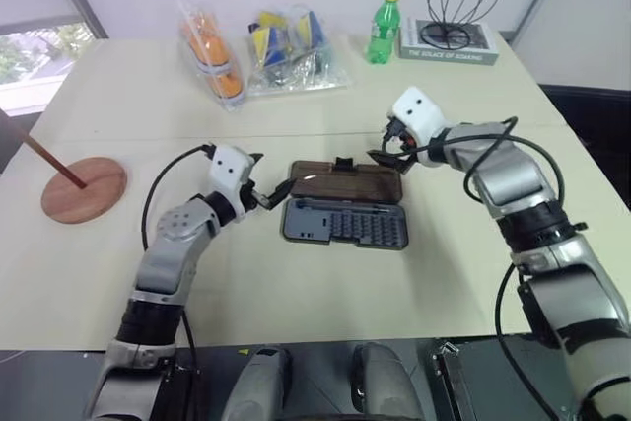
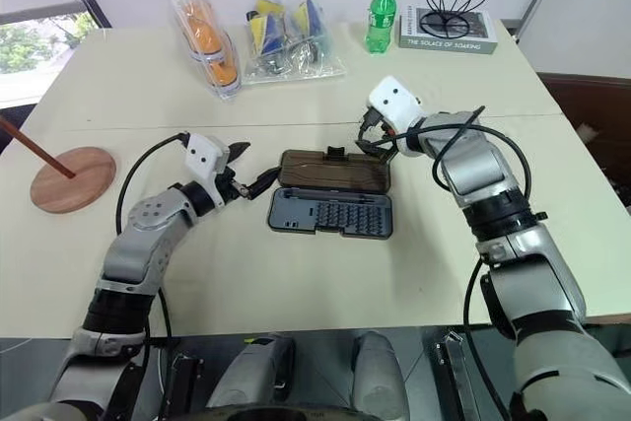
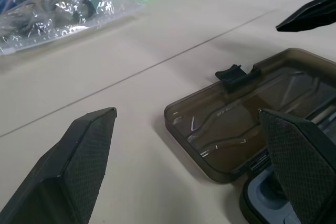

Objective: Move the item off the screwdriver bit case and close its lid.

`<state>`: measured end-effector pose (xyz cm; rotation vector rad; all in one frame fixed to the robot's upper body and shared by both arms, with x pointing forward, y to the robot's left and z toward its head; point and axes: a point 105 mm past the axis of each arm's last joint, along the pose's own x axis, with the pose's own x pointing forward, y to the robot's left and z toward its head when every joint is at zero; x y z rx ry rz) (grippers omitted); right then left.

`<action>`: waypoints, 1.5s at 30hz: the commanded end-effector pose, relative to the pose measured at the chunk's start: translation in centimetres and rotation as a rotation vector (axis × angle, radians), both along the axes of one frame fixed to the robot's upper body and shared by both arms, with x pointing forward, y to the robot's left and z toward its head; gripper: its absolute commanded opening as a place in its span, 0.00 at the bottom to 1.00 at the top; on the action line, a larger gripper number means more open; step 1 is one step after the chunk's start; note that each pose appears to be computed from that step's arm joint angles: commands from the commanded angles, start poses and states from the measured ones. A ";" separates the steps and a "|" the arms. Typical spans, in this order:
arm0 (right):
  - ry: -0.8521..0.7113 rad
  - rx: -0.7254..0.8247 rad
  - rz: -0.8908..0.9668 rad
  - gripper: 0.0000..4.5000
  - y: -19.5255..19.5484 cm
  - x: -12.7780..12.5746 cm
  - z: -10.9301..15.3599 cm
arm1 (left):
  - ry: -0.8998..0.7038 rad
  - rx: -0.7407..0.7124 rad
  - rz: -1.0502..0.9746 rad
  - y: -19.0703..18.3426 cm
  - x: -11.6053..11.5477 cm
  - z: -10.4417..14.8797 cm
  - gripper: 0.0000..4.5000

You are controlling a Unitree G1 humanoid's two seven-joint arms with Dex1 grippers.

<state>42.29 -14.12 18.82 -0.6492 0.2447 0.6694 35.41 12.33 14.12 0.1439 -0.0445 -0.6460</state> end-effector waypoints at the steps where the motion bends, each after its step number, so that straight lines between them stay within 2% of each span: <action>1: 0.038 -0.010 0.088 0.99 0.1 0.7 0.5 | -0.068 0.004 0.014 0.5 0.1 1.7 1.00; 9: 0.200 -0.067 0.206 0.99 -1.0 0.6 -1.8 | -0.079 -0.002 0.045 0.8 -0.1 1.8 1.00; 16: 0.207 -0.051 0.199 0.99 -1.1 1.0 -2.9 | -0.081 -0.001 0.063 1.2 -0.4 1.7 1.00; 19: 0.212 -0.050 0.189 0.80 -1.1 1.1 -3.4 | -0.083 0.003 0.069 1.4 -0.6 1.7 1.00; 26: 0.231 -0.070 0.200 0.01 -1.0 1.0 -4.4 | -0.091 0.009 0.077 1.6 -0.6 1.9 1.00; 30: 0.267 -0.078 0.220 0.01 -0.9 0.6 -5.0 | -0.096 0.011 0.080 1.7 -0.6 2.0 1.00; 34: 0.240 -0.131 0.264 0.01 -0.7 0.5 -5.2 | -0.100 0.014 0.085 1.9 -0.6 2.1 1.00; 41: 0.079 -0.312 0.508 0.01 1.0 -0.8 -4.7 | -0.105 0.018 0.088 2.0 -0.5 2.3 1.00; 45: -0.016 -0.364 0.608 0.01 2.4 -1.3 -4.0 | -0.105 0.019 0.088 2.0 -0.5 2.3 1.00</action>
